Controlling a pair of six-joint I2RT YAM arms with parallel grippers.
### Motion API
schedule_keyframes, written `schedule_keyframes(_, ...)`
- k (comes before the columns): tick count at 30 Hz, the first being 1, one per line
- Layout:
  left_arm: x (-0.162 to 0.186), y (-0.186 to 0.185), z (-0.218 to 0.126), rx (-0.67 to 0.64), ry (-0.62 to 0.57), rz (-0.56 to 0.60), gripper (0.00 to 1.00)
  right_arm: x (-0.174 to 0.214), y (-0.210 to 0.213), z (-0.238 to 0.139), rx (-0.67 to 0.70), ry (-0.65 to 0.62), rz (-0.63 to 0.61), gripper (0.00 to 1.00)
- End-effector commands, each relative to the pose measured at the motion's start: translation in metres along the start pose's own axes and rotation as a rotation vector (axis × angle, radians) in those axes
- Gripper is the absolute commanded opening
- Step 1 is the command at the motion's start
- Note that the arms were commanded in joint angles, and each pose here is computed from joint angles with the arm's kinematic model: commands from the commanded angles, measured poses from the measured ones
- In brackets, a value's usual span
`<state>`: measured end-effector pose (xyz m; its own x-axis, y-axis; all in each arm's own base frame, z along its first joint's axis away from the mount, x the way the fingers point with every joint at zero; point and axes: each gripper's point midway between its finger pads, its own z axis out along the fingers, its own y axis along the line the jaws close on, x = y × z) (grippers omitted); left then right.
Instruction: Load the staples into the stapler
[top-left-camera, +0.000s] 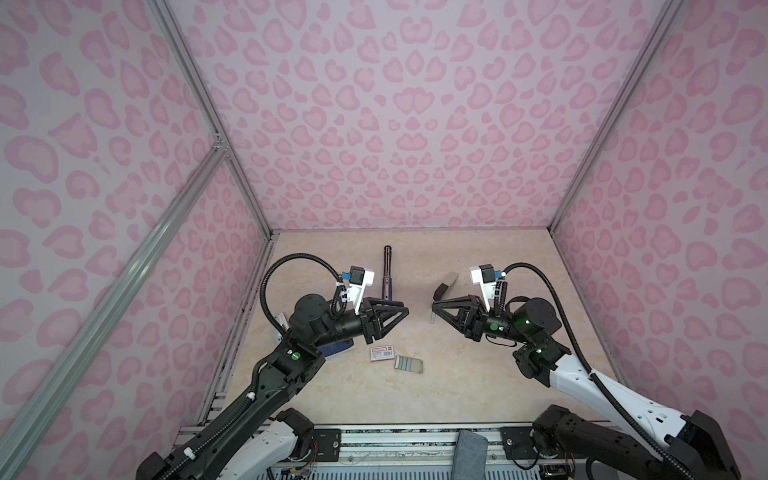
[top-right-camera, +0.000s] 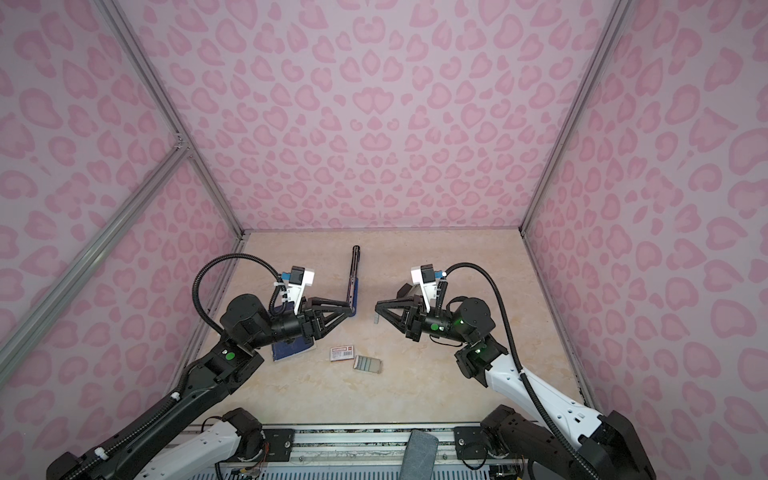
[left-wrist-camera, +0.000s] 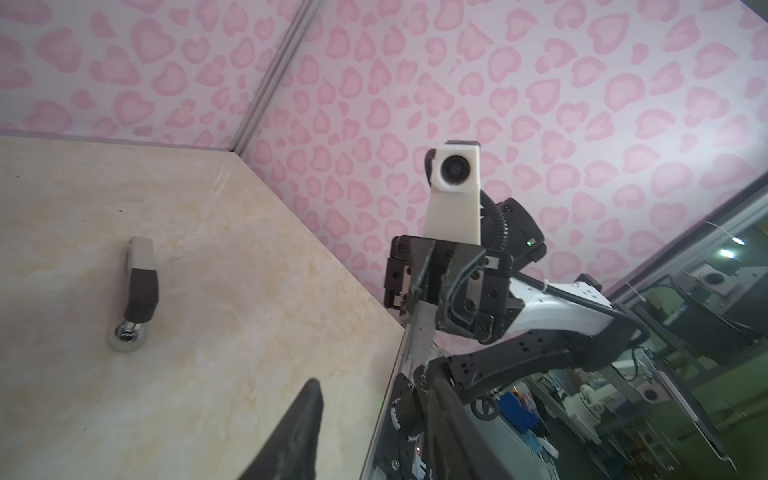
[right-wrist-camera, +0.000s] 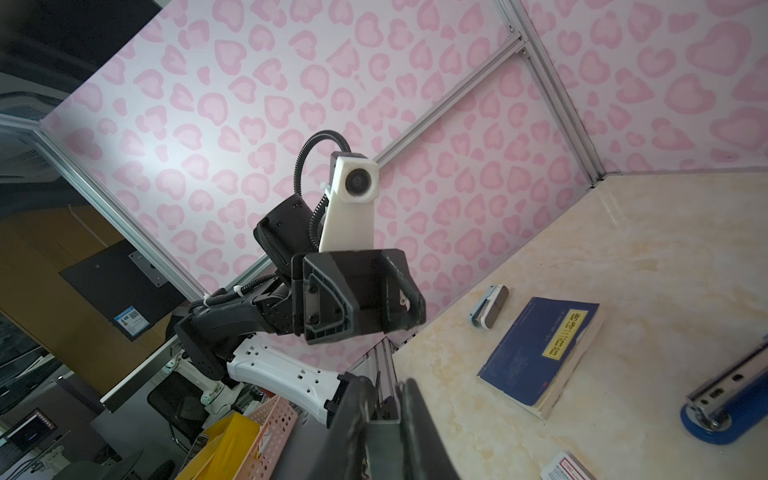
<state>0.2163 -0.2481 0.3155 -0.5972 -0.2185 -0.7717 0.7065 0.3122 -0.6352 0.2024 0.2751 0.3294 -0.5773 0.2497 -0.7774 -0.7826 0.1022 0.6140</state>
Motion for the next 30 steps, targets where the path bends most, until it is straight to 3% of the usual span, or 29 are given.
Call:
schedule_keyframes(1,0.006,0.050,-0.003,-0.239,0.012,-0.055,0.48,0.009,-0.018,-0.005,0.091,0.034,-0.005,0.18)
schedule_keyframes(8,0.024,0.134,0.001,-0.591,0.112,-0.122,0.53,0.023,-0.048,-0.020,0.288,0.108,-0.005,0.18)
schedule_keyframes(15,0.046,0.197,0.021,-0.757,0.234,-0.152,0.54,0.045,-0.086,-0.045,0.532,0.228,-0.014,0.18)
schedule_keyframes(30,0.067,0.313,0.053,-1.079,0.428,-0.107,0.56,0.052,-0.088,-0.061,0.565,0.209,-0.004,0.18)
